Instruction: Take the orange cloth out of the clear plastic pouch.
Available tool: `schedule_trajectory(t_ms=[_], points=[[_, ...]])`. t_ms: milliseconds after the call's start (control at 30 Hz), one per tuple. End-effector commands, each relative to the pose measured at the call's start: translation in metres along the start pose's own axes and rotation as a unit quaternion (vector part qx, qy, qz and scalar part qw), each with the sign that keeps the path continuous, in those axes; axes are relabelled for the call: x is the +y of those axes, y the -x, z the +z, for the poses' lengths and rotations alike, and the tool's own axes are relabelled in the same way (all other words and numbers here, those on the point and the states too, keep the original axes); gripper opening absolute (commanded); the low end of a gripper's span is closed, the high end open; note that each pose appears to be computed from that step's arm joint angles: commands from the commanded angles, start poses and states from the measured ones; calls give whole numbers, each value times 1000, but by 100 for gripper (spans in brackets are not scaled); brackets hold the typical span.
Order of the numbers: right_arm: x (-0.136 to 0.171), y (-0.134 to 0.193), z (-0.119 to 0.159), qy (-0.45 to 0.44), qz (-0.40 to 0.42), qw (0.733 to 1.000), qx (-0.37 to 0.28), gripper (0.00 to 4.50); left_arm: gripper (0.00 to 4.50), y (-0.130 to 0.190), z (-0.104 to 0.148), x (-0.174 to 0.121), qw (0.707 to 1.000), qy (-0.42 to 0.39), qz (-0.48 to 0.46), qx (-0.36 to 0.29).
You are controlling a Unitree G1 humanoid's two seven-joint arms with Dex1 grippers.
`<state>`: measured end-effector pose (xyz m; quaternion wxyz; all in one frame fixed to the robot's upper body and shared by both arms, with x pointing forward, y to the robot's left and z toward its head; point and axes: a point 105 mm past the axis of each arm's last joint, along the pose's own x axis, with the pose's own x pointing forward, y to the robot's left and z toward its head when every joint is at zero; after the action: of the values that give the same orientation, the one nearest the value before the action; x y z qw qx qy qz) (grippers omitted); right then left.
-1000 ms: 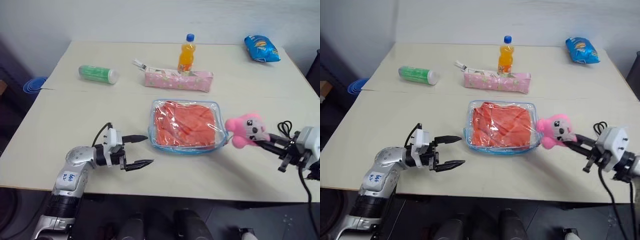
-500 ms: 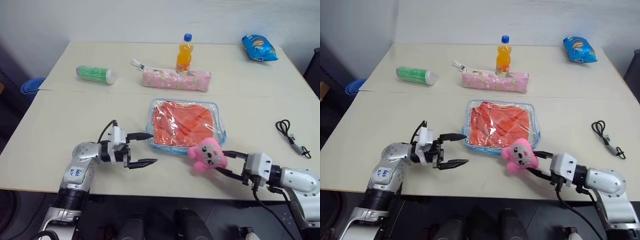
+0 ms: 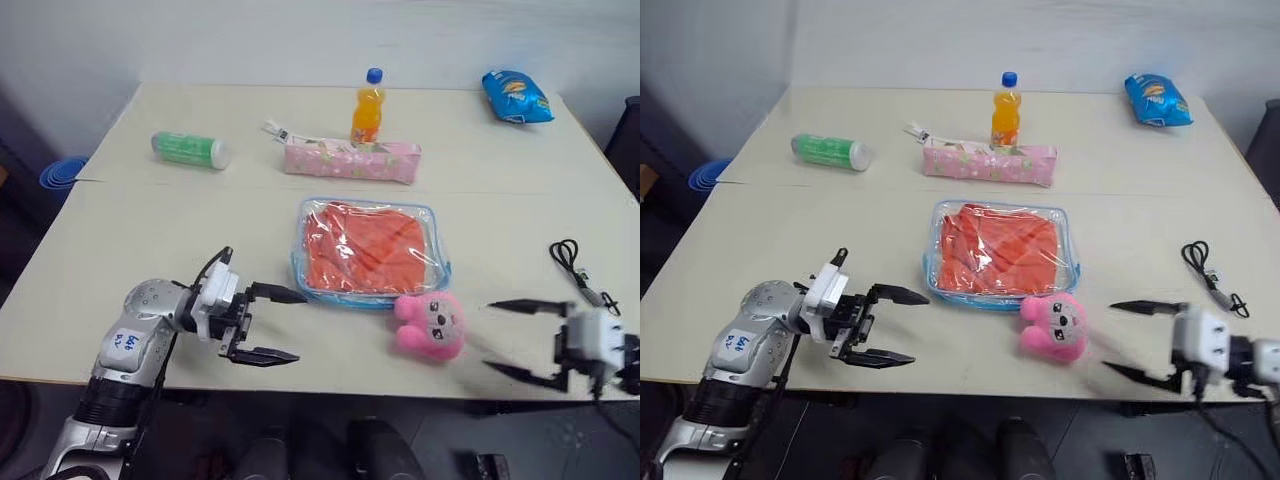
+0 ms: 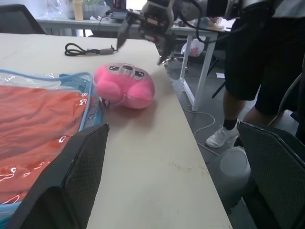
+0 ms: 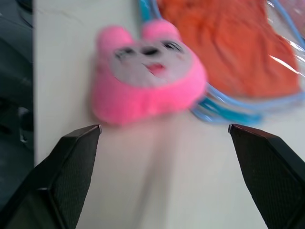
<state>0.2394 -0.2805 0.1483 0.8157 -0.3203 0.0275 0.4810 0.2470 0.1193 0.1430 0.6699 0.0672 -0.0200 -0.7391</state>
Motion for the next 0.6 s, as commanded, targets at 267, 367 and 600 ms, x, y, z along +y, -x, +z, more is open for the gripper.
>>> schedule_trajectory(t_ms=[267,367,600], points=[[-46,-66,-5,198,11,980,16,449,450,-2,6,2,999,-47,26,-3],[-52,-84,4,217,9,976,-6,449,450,-2,6,4,998,-50,29,-1],[-62,-101,12,223,17,974,-16,257,450,-6,4,0,999,-44,25,3]])
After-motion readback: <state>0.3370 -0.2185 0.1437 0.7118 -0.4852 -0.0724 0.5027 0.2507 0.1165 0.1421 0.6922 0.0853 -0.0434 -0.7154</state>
